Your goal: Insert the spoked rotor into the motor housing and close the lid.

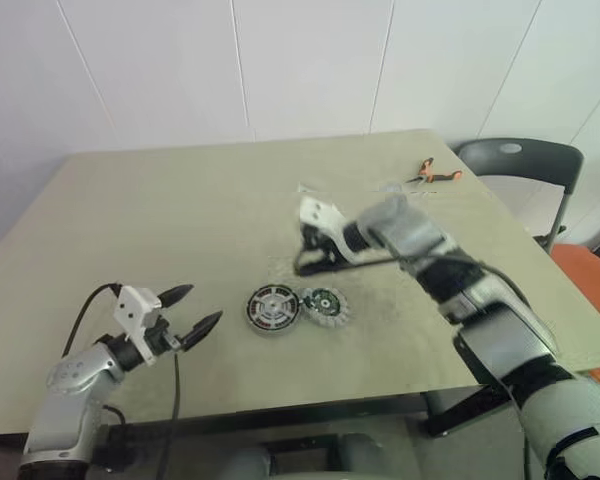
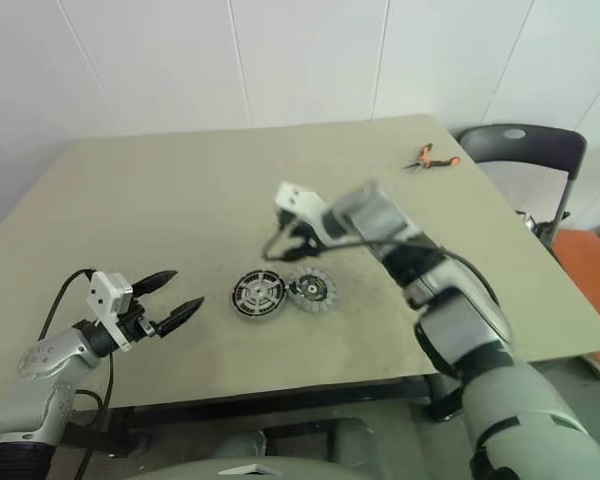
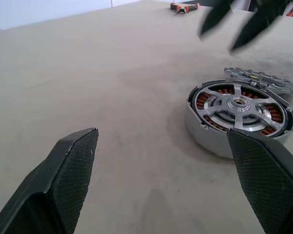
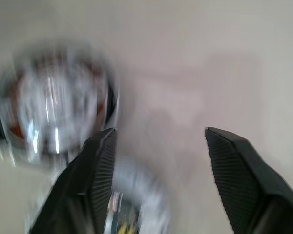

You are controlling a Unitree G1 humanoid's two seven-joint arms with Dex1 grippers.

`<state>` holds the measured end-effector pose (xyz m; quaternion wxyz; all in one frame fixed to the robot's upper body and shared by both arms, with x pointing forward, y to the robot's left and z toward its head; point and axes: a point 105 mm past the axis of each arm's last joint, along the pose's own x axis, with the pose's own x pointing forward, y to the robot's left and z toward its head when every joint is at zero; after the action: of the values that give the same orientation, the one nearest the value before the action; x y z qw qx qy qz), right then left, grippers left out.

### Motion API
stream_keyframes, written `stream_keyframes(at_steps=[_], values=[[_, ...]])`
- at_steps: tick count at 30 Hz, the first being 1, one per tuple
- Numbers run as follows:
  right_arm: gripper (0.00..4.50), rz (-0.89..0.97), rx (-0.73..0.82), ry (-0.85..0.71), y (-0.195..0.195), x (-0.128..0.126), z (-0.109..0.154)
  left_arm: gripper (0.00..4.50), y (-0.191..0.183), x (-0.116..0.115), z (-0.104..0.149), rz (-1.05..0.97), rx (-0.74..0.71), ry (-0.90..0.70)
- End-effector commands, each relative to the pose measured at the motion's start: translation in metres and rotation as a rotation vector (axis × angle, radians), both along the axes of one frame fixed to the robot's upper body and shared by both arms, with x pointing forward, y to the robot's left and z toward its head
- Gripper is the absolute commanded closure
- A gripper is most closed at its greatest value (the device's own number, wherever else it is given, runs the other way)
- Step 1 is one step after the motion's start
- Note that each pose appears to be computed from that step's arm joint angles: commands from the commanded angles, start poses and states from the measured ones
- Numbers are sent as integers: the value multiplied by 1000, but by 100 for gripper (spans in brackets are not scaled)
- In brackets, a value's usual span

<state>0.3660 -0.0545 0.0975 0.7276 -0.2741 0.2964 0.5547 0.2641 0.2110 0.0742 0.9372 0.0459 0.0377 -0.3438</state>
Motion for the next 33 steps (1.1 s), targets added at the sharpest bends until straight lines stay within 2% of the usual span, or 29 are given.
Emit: stream_keyframes(at_steps=[1,6,11,14,18,21,23,25,28,33], values=[[270,3,52,-125,1,8,33,0,-3,3,9,-16,11,-43],[448,-150,92,-185,-26,24,50,0,-6,5,8,-26,12,-41],[448,-280,281,115,-37,3,68,0,-12,10,10,-55,3,-53],[394,-351,359,359,-50,-22,66,0,-18,14,17,-93,5,-71],[262,-361,511,701,-60,-60,68,0,-24,20,25,-131,7,-94],[154,-318,589,919,-76,-92,55,0,-33,25,24,-171,10,-96],[89,-394,590,989,-84,-97,36,0,-37,28,25,-192,10,-100],[17,-530,604,1040,-90,-92,13,0,-41,30,26,-205,7,-105],[6,-751,589,1098,-98,-89,-26,0,-46,33,26,-226,6,-108],[6,-977,568,1071,-94,-81,-55,0,-52,35,29,-259,10,-119]])
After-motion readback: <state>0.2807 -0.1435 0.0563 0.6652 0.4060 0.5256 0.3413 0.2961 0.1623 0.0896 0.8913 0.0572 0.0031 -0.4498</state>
